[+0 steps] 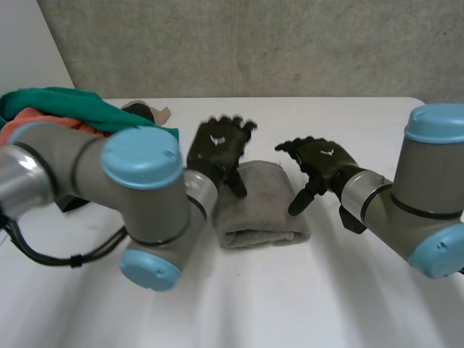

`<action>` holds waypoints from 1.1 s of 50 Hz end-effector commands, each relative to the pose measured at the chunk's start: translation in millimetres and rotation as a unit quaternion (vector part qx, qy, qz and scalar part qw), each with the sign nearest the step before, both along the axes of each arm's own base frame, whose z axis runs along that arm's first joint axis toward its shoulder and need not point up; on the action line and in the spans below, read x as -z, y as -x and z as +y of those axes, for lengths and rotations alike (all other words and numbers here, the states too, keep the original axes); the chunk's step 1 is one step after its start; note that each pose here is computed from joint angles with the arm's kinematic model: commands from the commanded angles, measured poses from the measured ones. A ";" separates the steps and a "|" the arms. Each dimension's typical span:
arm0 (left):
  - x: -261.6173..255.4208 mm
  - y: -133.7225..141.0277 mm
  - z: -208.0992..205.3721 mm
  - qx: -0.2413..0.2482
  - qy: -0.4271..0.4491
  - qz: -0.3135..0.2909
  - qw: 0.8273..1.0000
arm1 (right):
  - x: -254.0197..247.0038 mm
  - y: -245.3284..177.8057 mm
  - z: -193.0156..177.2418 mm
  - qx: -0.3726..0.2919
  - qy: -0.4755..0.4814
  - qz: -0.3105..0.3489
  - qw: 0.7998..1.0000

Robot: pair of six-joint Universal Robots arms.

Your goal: Fold the laundry.

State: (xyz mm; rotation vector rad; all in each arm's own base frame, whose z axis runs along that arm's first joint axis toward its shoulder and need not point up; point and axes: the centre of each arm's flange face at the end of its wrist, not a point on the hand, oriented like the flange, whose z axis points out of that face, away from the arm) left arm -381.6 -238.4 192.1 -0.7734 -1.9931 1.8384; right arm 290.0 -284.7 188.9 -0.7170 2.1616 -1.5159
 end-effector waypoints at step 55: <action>-62.4 -1.1 7.1 0.272 -0.022 0.013 0.962 | 83.5 -7.2 12.2 -0.006 -0.071 -0.018 0.997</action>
